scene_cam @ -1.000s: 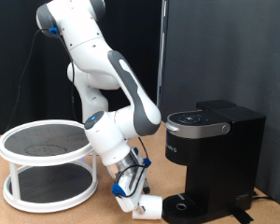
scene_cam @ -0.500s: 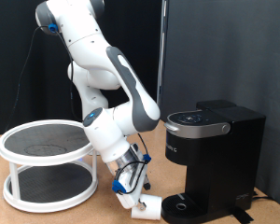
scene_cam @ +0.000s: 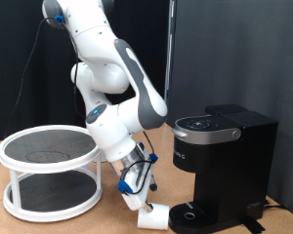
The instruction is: Make a cup of coffee with the keurig machine
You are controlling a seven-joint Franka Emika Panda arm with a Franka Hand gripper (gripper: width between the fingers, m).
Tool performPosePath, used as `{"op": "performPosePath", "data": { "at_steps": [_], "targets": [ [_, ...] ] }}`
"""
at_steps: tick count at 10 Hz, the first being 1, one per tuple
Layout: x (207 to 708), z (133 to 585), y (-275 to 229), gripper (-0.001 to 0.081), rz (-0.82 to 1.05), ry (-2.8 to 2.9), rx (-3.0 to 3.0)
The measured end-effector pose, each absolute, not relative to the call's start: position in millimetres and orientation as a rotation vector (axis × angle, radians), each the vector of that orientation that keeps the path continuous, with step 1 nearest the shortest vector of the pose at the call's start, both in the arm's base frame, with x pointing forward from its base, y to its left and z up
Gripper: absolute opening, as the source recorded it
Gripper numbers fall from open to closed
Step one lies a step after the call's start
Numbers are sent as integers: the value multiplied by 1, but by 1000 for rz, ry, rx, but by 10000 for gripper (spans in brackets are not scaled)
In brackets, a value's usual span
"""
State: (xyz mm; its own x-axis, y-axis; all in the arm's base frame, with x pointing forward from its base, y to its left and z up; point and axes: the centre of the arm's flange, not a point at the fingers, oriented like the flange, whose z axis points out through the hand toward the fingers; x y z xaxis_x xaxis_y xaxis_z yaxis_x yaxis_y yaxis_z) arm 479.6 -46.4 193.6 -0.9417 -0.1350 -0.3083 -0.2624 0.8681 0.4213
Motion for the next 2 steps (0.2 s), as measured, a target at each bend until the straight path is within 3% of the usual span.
{"op": "performPosePath", "data": {
  "at_steps": [2],
  "targets": [
    [476, 208, -50, 734, 691, 2755, -348]
  ]
}}
